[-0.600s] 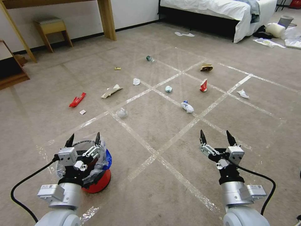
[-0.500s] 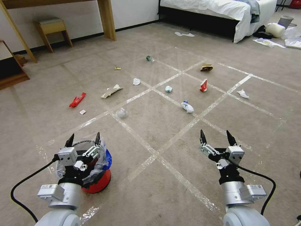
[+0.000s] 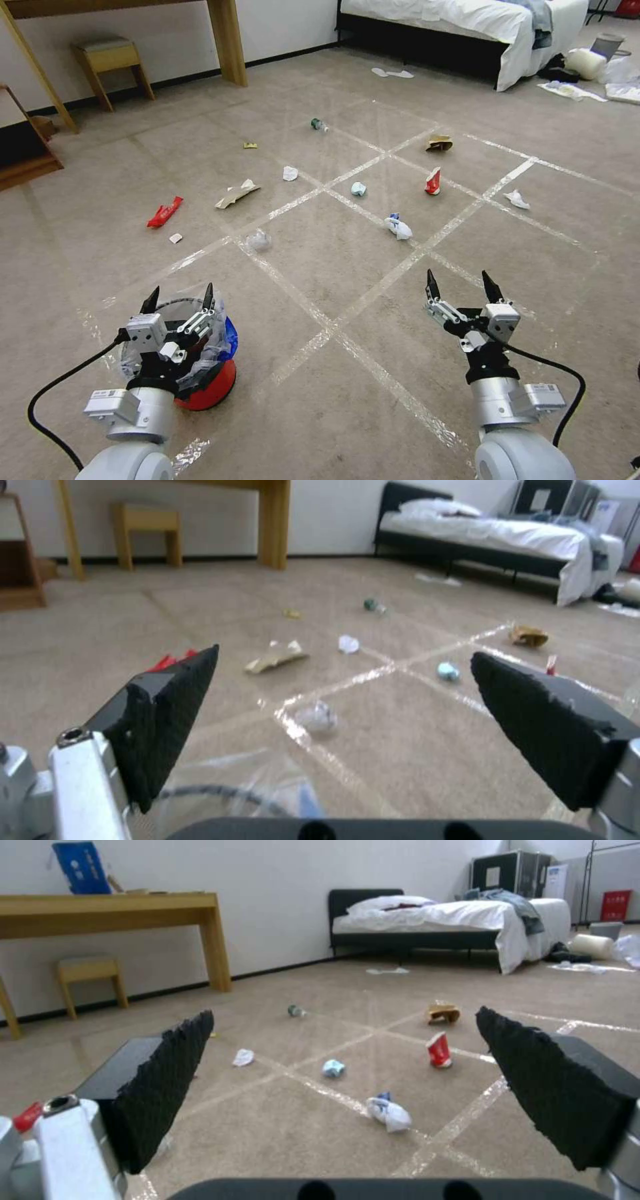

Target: Pick up the trash bin and place the garbage on the floor into it.

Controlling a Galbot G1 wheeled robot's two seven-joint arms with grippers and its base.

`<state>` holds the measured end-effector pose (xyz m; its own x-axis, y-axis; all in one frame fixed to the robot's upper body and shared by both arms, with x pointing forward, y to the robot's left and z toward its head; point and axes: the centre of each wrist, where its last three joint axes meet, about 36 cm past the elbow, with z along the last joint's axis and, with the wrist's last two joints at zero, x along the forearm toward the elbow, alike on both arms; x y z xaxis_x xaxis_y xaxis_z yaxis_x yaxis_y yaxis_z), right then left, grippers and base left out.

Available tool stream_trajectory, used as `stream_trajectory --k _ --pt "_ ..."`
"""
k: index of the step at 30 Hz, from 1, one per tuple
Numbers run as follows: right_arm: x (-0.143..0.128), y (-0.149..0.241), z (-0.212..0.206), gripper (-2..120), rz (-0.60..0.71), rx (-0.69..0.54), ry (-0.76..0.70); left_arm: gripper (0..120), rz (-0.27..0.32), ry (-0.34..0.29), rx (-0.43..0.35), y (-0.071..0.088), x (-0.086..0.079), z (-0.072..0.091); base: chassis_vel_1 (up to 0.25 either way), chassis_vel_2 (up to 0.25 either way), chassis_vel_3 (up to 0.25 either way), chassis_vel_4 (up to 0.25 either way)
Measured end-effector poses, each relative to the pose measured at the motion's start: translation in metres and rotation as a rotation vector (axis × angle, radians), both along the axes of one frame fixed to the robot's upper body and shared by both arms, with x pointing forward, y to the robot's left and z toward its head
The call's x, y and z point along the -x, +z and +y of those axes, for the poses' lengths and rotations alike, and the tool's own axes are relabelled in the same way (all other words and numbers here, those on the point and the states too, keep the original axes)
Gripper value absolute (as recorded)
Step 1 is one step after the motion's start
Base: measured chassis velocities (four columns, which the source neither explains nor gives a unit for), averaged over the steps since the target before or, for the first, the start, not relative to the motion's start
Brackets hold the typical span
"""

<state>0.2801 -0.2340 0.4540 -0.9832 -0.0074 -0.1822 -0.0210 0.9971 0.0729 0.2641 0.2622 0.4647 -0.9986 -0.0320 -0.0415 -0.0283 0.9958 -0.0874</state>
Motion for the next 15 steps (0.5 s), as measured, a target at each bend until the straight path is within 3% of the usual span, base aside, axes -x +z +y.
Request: stream_trajectory --k 6,9,10,12,13,14,15 --pt "-0.002 0.001 -0.005 100 -0.005 0.004 -0.009 100 0.104 0.033 0.035 0.015 0.001 0.020 0.000 0.000 0.000 0.000" --pt "-0.003 0.001 -0.007 100 -0.009 0.007 -0.014 100 0.263 0.099 0.139 0.030 -0.010 0.058 0.000 0.000 0.000 0.000" --pt "-0.003 0.001 -0.007 100 -0.009 0.007 -0.014 100 0.263 0.099 0.139 0.030 -0.010 0.058 0.000 0.000 0.000 0.000" --pt "-0.003 0.001 -0.007 100 -0.012 0.005 -0.015 100 0.364 0.111 0.178 0.033 -0.017 0.078 0.000 0.000 0.000 0.000" --pt "-0.003 0.001 -0.007 100 -0.012 0.005 -0.015 100 0.364 0.111 0.178 0.033 -0.017 0.078 0.000 0.000 0.000 0.000" --pt "-0.002 0.000 -0.007 100 -0.011 0.004 -0.017 100 0.447 0.117 0.203 0.032 -0.024 0.092 0.000 0.000 0.000 0.000" --pt "-0.002 0.000 -0.007 100 -0.011 0.004 -0.017 100 0.447 0.117 0.203 0.032 -0.024 0.092 0.000 0.000 0.000 0.000"
